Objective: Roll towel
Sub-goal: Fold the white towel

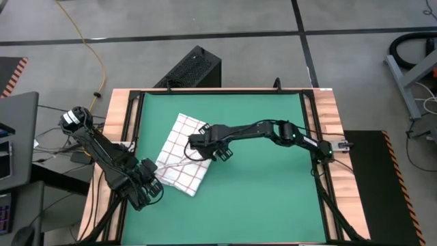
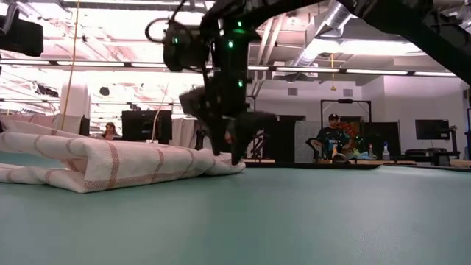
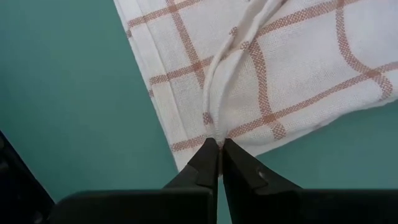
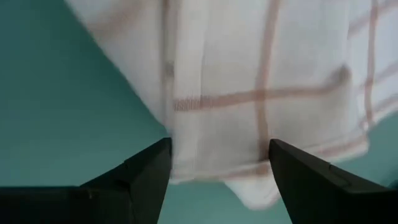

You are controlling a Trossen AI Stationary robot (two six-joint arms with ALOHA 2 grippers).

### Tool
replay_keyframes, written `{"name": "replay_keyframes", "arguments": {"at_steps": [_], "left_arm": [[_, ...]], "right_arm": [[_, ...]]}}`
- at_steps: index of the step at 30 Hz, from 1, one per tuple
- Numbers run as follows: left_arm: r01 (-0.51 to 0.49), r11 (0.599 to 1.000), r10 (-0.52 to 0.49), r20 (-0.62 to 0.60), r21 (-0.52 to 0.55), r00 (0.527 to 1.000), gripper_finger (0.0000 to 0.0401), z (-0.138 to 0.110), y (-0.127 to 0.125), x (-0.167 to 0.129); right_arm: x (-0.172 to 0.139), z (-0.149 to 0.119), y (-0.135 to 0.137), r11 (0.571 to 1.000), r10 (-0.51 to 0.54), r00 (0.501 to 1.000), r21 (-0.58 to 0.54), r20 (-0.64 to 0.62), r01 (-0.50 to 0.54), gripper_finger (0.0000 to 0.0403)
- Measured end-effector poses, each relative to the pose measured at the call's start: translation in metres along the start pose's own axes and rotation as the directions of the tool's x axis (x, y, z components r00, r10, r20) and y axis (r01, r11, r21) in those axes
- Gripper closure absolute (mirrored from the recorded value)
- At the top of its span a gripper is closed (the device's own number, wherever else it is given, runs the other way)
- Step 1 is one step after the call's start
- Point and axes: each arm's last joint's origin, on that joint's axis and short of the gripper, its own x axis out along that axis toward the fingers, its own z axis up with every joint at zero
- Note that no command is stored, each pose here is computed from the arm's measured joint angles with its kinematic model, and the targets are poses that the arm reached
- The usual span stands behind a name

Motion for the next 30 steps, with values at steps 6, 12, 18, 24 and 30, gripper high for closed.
{"name": "replay_keyframes", "arguments": {"at_steps": [6,12,18,24,30], "left_arm": [[0.013,1.0,-0.013,0.031,-0.009,0.999,0.0401,-0.003,0.0,-0.002],[0.017,1.0,-0.016,0.048,-0.016,0.999,0.0401,-0.002,0.0,-0.002],[0.018,1.0,-0.017,0.053,-0.006,0.998,0.0401,-0.002,0.0,-0.002],[0.011,1.0,-0.01,0.054,-0.001,0.998,0.0401,-0.002,0.001,-0.002],[0.0,1.0,0.001,0.053,-0.015,0.999,0.0401,-0.002,0.002,-0.002]], "right_arm": [[0.01,-0.015,0.009,0.994,0.08,0.993,0.081,-0.083,-0.073,0.0113],[-0.017,-0.03,0.007,0.988,-0.022,0.997,0.151,0.073,0.011,0.0113],[-0.055,-0.084,0.032,0.932,-0.228,0.936,0.338,0.269,0.13,0.0113],[-0.05,-0.115,0.064,0.855,-0.482,0.685,0.466,0.546,0.23,0.0112],[-0.041,-0.103,0.077,0.885,-0.46,0.652,0.366,0.603,0.287,0.0115]]}}
